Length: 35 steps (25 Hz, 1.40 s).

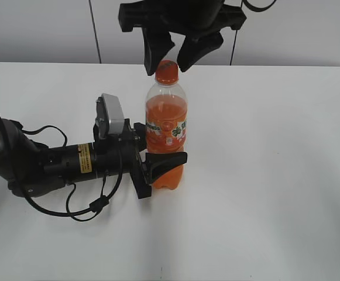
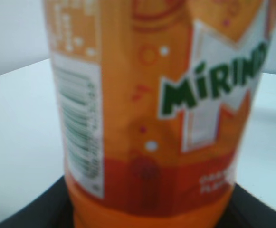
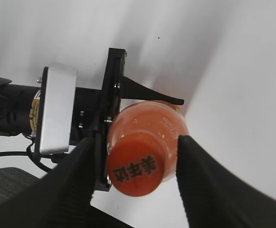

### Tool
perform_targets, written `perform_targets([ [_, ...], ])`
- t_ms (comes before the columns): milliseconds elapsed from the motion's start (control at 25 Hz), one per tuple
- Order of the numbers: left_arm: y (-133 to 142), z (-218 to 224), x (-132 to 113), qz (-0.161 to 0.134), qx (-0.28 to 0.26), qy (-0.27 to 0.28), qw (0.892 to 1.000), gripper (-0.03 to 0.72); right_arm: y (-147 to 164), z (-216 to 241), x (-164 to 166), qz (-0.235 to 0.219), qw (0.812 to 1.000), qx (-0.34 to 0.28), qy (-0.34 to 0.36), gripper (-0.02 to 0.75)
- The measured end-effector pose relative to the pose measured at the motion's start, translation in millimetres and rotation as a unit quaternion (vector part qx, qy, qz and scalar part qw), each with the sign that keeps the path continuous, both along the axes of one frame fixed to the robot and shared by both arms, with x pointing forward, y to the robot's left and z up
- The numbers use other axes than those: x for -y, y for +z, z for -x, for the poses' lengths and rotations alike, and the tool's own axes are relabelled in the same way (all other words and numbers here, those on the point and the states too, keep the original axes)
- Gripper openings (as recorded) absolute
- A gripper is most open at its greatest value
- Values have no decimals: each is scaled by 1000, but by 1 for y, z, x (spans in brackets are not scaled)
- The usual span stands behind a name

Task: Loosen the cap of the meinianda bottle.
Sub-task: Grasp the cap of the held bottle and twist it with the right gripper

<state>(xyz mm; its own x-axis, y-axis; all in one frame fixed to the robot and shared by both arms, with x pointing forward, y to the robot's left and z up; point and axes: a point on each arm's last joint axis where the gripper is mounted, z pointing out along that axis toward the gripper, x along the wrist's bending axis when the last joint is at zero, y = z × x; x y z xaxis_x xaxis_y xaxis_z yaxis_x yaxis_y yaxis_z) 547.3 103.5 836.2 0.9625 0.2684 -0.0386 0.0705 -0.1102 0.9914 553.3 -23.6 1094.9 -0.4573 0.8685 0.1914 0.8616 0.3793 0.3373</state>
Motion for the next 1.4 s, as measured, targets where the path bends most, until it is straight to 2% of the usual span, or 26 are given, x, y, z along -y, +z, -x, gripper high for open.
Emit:
perform_targets([
  [720,0,0,0,0,0,0,1000,397,-5,-2,-1,4,1000,-3,4,405],
  [800,0,0,0,0,0,0,1000,397,-6,-2,-2,5,1000,-4,4,374],
  [880,0,0,0,0,0,0,1000,397,-6,-2,-2,6,1000,-4,6,305],
  [920,0,0,0,0,-1,1,1000,397,-6,-2,-1,8,1000,-1,11,278],
  [1280,0,-1,0,1,0,1,1000,397,-6,-2,-2,20,997,19,76,279],
  [1400,0,-1,0,1,0,1,1000,397,-6,-1,-3,29,988,38,145,279],
])
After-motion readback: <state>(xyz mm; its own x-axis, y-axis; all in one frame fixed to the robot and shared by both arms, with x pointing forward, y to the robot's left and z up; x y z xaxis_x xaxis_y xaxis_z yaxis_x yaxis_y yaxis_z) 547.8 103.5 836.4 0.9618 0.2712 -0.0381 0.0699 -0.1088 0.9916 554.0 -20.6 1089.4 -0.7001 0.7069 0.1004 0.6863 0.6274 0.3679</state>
